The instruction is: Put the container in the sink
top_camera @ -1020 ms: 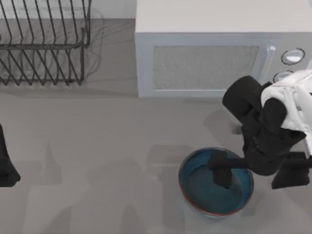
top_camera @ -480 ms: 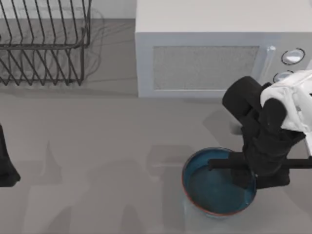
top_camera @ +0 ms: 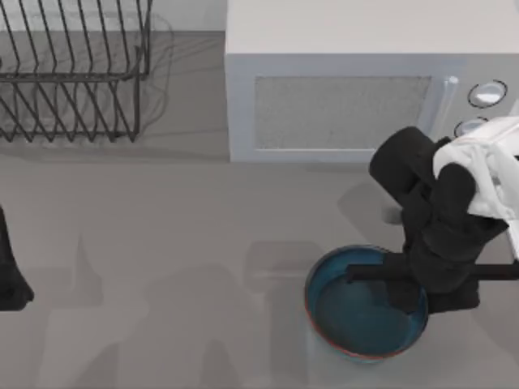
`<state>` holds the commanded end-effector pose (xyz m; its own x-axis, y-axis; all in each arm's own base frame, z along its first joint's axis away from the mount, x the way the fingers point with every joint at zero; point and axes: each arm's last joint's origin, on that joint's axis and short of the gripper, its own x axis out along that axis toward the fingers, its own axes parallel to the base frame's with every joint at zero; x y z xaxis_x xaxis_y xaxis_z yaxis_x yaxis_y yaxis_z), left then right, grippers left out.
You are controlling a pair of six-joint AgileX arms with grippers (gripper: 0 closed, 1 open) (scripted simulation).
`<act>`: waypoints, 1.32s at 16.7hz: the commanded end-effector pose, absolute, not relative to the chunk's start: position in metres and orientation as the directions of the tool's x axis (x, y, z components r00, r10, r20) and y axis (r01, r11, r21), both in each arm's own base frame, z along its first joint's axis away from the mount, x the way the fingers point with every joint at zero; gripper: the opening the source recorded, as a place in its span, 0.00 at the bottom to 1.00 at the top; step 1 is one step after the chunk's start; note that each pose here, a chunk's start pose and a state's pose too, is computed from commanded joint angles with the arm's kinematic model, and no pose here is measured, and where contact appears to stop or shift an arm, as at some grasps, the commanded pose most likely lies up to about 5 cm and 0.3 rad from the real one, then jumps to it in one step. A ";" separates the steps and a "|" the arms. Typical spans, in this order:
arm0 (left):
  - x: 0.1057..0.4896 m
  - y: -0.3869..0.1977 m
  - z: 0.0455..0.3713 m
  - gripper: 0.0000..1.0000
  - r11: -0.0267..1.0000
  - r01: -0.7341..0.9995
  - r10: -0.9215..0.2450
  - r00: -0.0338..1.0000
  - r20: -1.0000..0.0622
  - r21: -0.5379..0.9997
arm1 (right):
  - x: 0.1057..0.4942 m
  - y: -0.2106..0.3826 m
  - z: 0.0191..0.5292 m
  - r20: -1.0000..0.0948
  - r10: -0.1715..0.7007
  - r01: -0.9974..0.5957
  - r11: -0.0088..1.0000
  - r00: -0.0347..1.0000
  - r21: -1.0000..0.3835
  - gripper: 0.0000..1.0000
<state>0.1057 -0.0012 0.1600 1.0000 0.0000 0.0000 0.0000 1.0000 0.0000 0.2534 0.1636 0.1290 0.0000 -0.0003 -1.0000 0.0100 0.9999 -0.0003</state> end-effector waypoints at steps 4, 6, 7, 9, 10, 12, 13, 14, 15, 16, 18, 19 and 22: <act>0.106 -0.001 0.160 1.00 1.000 0.000 0.000 1.000 0.000 0.000 | 0.255 0.165 0.134 -1.000 0.001 0.009 1.000 0.003 0.001 0.00; 0.106 -0.001 0.160 1.00 1.000 0.000 0.000 1.000 0.000 0.000 | 0.259 0.169 0.149 -1.000 0.004 0.007 1.000 0.009 0.005 0.00; 0.106 -0.001 0.160 1.00 1.000 0.000 0.000 1.000 0.000 0.000 | 0.262 0.171 0.160 -1.000 0.005 0.008 1.000 0.010 0.005 0.00; 0.106 -0.001 0.160 1.00 1.000 0.000 0.000 1.000 0.000 0.000 | 0.264 0.172 0.186 -1.000 -0.003 0.010 1.000 -0.003 -0.003 0.00; 0.106 -0.001 0.160 1.00 1.000 0.000 0.000 1.000 0.000 0.000 | 0.263 0.171 0.200 -1.000 -0.011 0.011 1.000 -0.016 -0.011 0.00; 0.106 -0.001 0.160 1.00 1.000 0.000 0.000 1.000 0.000 0.000 | 0.261 0.170 0.230 -0.999 -0.021 0.011 1.000 -0.032 -0.022 0.00; 0.106 -0.001 0.160 1.00 1.000 0.000 0.000 1.000 0.000 0.000 | 0.259 0.168 0.244 -0.999 -0.019 0.011 1.000 -0.029 -0.020 0.00; 0.106 -0.001 0.160 1.00 1.000 0.000 0.000 1.000 0.000 0.000 | 0.258 0.167 0.257 -1.000 -0.014 0.011 1.000 -0.021 -0.014 0.00; 0.106 -0.001 0.160 1.00 1.000 0.000 0.000 1.000 0.000 0.000 | 0.256 0.166 0.268 -1.000 -0.008 0.011 1.000 -0.011 -0.008 0.00; 0.106 -0.001 0.160 1.00 1.000 0.000 0.000 1.000 0.000 0.000 | 0.254 0.164 0.276 -1.000 -0.003 0.011 1.000 -0.003 -0.003 0.00; 0.106 -0.001 0.160 1.00 1.000 0.000 0.000 1.000 0.000 0.000 | 0.254 0.164 0.280 -1.000 0.000 0.011 1.000 0.002 0.000 0.00; 0.106 -0.001 0.160 1.00 1.000 0.000 0.000 1.000 0.000 0.000 | 0.254 0.164 0.280 -1.000 0.000 0.011 1.000 0.002 0.000 0.00; 0.106 -0.001 0.160 1.00 1.000 0.000 0.000 1.000 0.000 0.000 | 0.254 0.165 0.278 -1.000 -0.001 0.008 1.000 -0.001 -0.001 0.00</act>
<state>0.1057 -0.0012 0.1600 1.0000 0.0000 0.0000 0.0000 1.0000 0.0000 0.2535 0.1649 0.2781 -0.0013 -0.0012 -1.0000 0.0079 1.0000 -0.0012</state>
